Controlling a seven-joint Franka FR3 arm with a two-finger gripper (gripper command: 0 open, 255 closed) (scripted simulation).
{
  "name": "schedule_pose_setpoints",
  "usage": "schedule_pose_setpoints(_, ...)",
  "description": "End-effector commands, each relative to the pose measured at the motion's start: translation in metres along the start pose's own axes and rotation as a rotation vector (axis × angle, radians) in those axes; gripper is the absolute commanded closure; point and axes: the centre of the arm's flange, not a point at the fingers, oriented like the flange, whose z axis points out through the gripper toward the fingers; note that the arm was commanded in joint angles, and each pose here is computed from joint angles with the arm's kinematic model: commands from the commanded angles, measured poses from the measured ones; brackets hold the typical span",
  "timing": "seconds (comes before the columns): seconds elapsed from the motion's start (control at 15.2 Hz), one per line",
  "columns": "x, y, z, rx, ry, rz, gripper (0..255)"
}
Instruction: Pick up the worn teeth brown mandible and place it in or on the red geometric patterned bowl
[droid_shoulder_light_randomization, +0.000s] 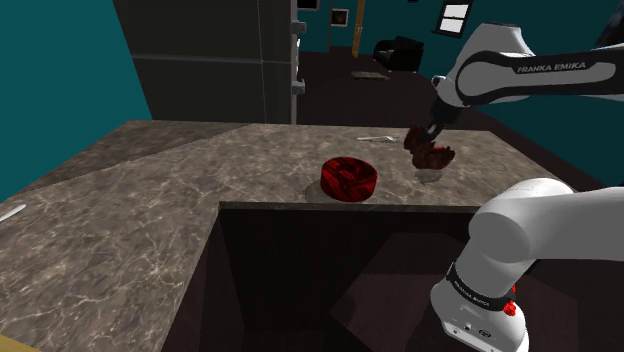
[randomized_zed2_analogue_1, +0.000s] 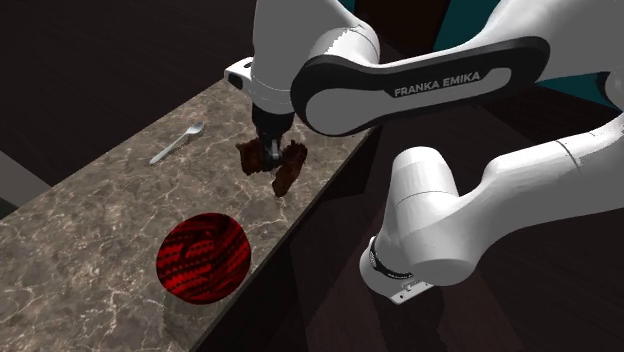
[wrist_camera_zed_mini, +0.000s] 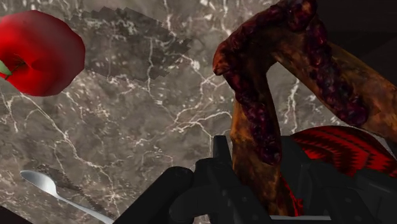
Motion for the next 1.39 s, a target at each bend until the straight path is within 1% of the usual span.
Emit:
schedule_pose_setpoints(0.0,0.003,0.001,-0.010,0.000,0.000,0.000,255)
schedule_pose_setpoints(0.53,0.012,0.004,-0.049,0.000,0.000,0.000,255)
schedule_pose_setpoints(1.32,0.135,-0.091,-0.019,0.000,0.000,0.000,255)
